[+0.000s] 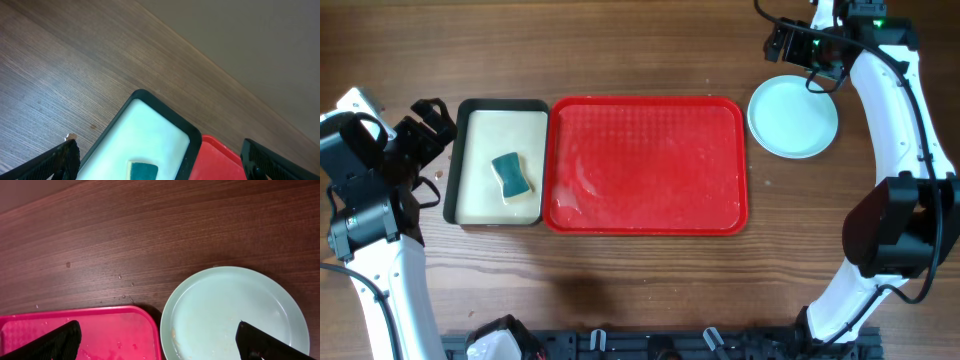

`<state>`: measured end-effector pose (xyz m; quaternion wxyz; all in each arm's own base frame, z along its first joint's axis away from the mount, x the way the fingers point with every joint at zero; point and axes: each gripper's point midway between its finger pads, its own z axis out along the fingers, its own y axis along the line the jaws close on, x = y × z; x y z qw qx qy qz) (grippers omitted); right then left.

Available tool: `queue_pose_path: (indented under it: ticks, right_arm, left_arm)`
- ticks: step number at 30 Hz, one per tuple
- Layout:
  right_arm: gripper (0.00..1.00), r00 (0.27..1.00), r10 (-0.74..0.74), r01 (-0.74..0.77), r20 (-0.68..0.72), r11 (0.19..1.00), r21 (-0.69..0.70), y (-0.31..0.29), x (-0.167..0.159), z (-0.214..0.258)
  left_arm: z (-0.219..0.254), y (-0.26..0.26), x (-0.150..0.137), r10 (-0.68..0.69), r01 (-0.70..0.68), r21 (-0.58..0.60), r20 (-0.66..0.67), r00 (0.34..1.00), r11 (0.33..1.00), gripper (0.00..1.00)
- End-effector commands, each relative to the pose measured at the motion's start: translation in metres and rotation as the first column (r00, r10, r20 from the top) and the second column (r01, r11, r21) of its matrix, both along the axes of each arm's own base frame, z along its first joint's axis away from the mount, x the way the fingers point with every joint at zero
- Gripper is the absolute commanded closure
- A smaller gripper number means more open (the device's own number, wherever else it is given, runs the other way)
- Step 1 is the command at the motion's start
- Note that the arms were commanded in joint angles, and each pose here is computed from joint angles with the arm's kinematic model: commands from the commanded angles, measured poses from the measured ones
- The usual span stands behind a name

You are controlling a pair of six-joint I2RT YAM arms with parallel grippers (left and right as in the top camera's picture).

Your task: Clean dirty plates on tray and stack at the side

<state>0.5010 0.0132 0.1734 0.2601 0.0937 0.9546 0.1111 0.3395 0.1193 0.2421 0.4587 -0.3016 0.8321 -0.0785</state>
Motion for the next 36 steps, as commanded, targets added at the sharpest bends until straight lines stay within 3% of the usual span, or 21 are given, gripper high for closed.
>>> queue_pose_path:
  ticks: [1, 8, 13, 22, 33, 36]
  right_arm:
    - [0.0, 1.0, 0.002, -0.003, 0.004, 1.0, 0.009, 0.003, 0.004, 0.0]
    - [0.0, 0.992, 0.004, -0.004, 0.13, 1.0, 0.005, 0.003, -0.008, 0.06]
    - [0.0, 0.951, 0.005, -0.004, 0.309, 1.0, -0.002, 0.004, -0.038, 0.145]
    - [0.01, 0.789, 0.01, -0.002, 0.614, 1.0, -0.015, 0.007, -0.134, 0.283]
    - [0.0, 0.575, 0.031, -0.019, 0.817, 1.0, -0.024, 0.017, -0.26, 0.369]
    - [0.0, 0.532, 0.071, 0.052, 0.844, 0.992, -0.116, 0.007, -0.288, 0.376]
  left_arm:
    - [0.003, 0.001, 0.001, 0.003, -0.003, -0.01, 0.008, 1.0, 1.0, 0.0]
    - [0.003, 0.001, 0.001, 0.003, -0.003, -0.01, 0.008, 1.0, 1.0, 0.0]
    - [0.003, 0.001, 0.001, 0.003, -0.003, -0.01, 0.008, 1.0, 1.0, 0.0]
    - [0.003, 0.001, 0.002, 0.003, -0.003, -0.009, 0.008, 1.0, 1.0, 0.0]
    - [0.003, 0.001, 0.001, 0.003, -0.003, -0.01, 0.008, 1.0, 1.0, 0.0]
    - [0.003, 0.001, 0.001, 0.003, -0.003, -0.01, 0.008, 1.0, 1.0, 0.0]
